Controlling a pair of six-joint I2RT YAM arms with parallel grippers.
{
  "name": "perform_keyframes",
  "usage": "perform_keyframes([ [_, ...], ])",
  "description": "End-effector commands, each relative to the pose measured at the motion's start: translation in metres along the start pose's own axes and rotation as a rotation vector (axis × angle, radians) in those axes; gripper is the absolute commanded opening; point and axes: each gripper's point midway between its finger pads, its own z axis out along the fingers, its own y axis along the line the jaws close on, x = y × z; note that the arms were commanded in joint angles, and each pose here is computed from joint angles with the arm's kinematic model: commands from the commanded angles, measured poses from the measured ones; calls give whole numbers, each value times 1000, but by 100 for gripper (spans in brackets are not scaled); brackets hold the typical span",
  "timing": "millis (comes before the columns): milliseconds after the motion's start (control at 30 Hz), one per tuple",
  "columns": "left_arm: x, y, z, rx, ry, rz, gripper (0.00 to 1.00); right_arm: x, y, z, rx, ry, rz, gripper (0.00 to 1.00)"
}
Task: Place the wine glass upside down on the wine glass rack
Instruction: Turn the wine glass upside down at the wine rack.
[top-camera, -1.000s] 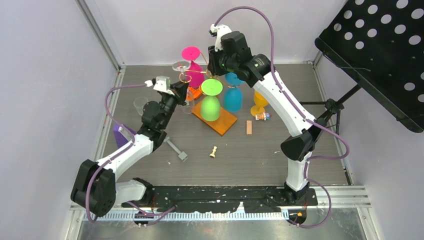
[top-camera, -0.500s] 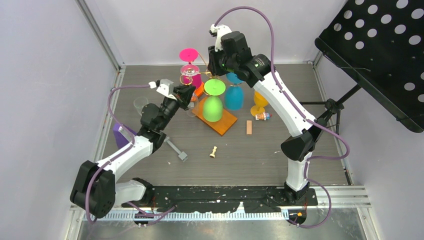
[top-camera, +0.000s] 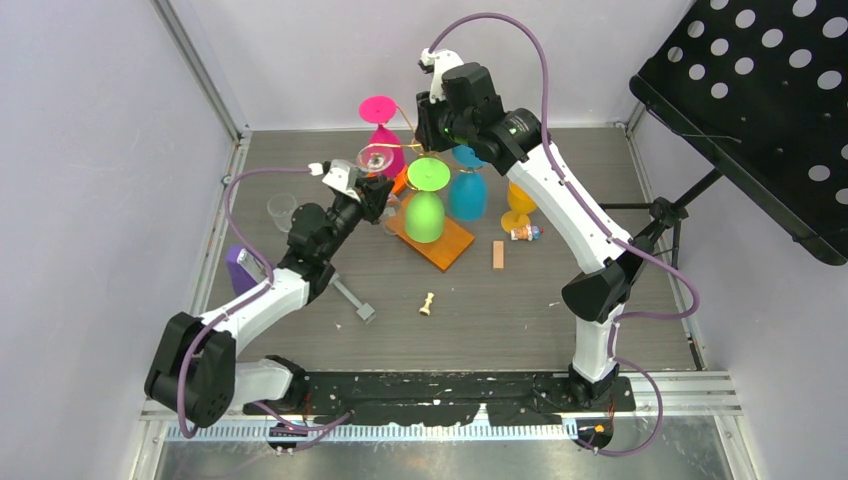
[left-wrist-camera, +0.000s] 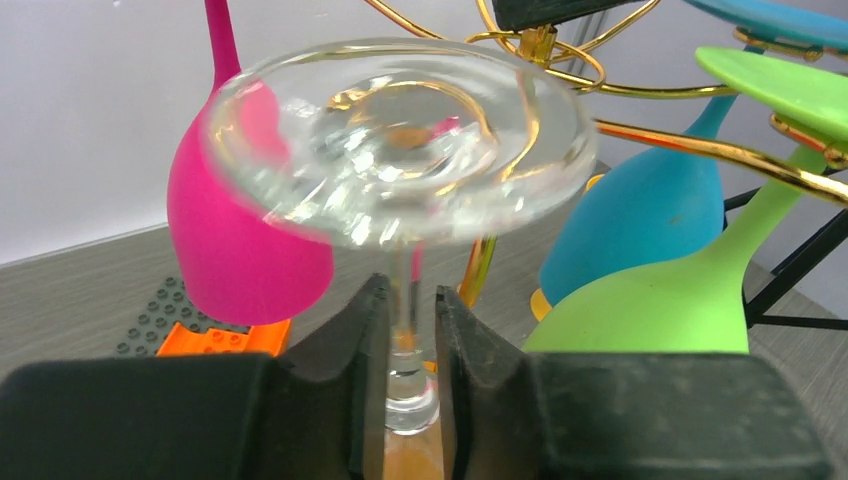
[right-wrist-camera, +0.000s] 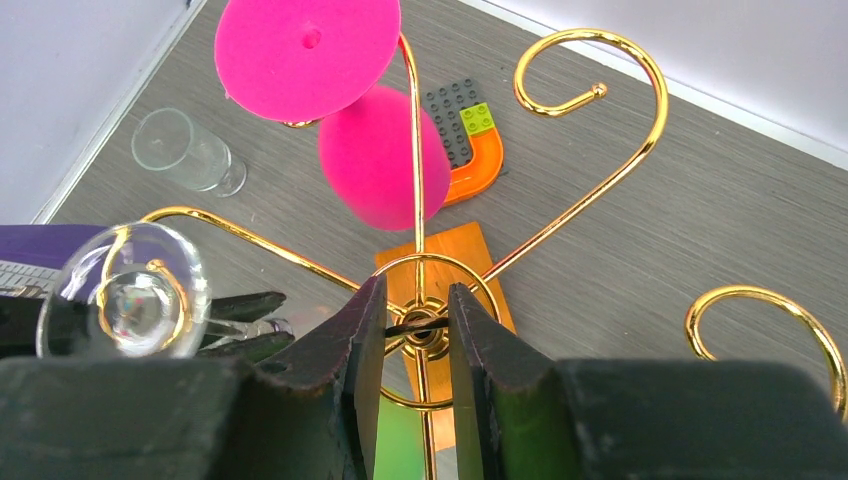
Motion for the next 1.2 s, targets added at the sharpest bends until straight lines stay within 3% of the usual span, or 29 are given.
perform_keyframes([
  [0, -25, -3, 6, 17, -67, 39, 27, 9, 0, -5, -8, 31, -19, 9],
  [400, -26, -1, -2, 3, -58, 70, 52, 7, 0, -4, -7, 25, -17, 11],
  [600, -34, 2, -19, -36, -61, 83, 77, 2, -1, -6, -3, 11, -17, 19],
  [733, -40, 6, -33, -72, -68, 97, 89, -4, 0, -9, -4, -7, -15, 24],
  [933, -40, 10, -60, -118, -39, 124, 92, -11, 0, -13, -5, -29, -12, 35],
  [1167, -71, 26, -98, -256, -97, 153, 92, -25, 3, -22, -17, -77, 1, 46],
])
